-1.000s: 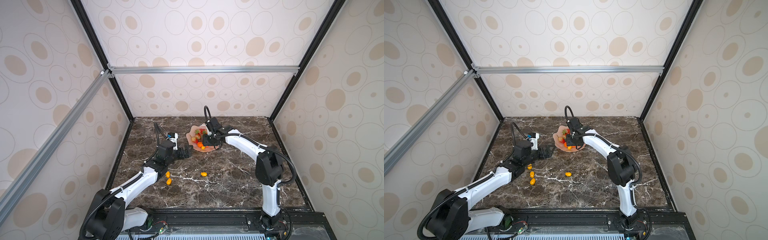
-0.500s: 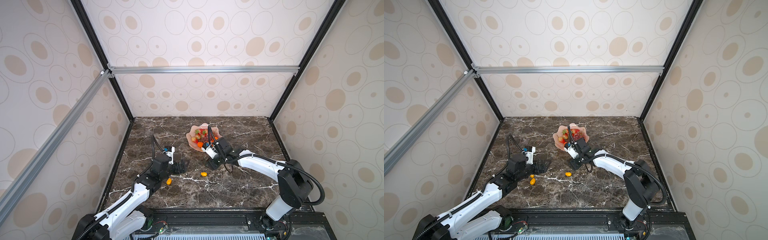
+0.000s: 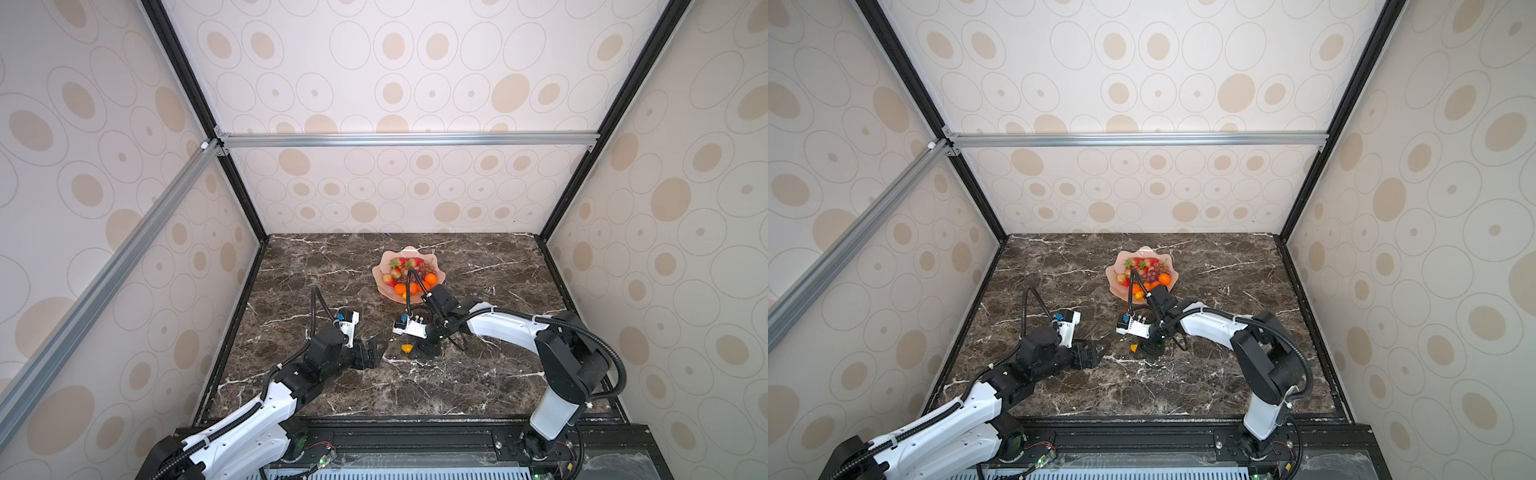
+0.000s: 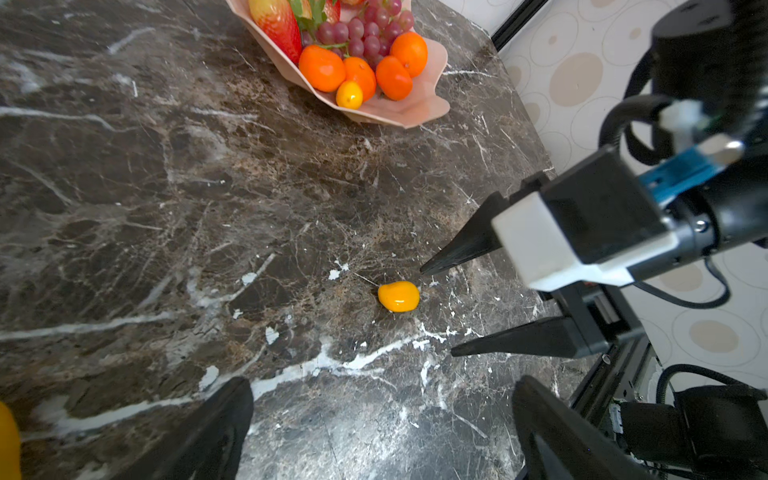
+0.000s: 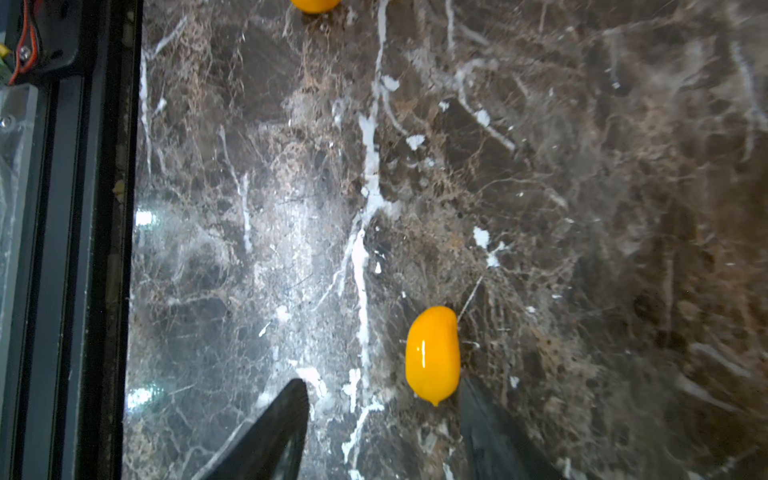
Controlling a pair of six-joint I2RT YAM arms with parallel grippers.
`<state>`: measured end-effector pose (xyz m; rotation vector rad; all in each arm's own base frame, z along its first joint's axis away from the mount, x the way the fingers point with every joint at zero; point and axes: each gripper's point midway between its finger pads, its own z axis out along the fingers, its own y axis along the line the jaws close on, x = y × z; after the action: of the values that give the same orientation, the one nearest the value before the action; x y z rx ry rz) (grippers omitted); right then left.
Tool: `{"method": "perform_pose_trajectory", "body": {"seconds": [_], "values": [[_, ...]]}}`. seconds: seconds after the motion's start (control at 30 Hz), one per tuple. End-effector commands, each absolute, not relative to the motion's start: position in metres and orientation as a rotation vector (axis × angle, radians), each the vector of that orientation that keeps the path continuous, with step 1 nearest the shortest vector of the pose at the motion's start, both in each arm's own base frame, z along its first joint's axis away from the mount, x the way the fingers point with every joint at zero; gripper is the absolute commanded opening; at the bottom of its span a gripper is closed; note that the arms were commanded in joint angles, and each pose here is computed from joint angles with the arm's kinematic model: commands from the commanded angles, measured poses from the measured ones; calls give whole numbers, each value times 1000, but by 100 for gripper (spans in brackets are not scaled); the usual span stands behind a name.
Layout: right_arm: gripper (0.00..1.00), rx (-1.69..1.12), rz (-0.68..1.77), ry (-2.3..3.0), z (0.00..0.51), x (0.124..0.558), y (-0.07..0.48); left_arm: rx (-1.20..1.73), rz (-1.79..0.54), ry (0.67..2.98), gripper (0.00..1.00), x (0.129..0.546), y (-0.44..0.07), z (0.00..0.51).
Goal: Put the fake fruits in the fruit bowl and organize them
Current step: 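Move the right gripper back to another small yellow fruit on the table, then lower the right gripper around the yellow fruit and close it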
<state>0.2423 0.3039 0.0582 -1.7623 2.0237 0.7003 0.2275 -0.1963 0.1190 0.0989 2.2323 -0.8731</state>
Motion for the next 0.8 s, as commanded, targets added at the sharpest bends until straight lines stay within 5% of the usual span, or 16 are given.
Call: {"method": "perform_pose_trajectory", "body": {"seconds": [0.0, 0.77], "values": [[62, -1837, 721, 1934, 60, 243, 309, 50, -903, 2189, 98, 229, -196, 125], [59, -1849, 591, 1969, 37, 268, 314, -17, -890, 2166, 98, 228, -186, 121]]}}
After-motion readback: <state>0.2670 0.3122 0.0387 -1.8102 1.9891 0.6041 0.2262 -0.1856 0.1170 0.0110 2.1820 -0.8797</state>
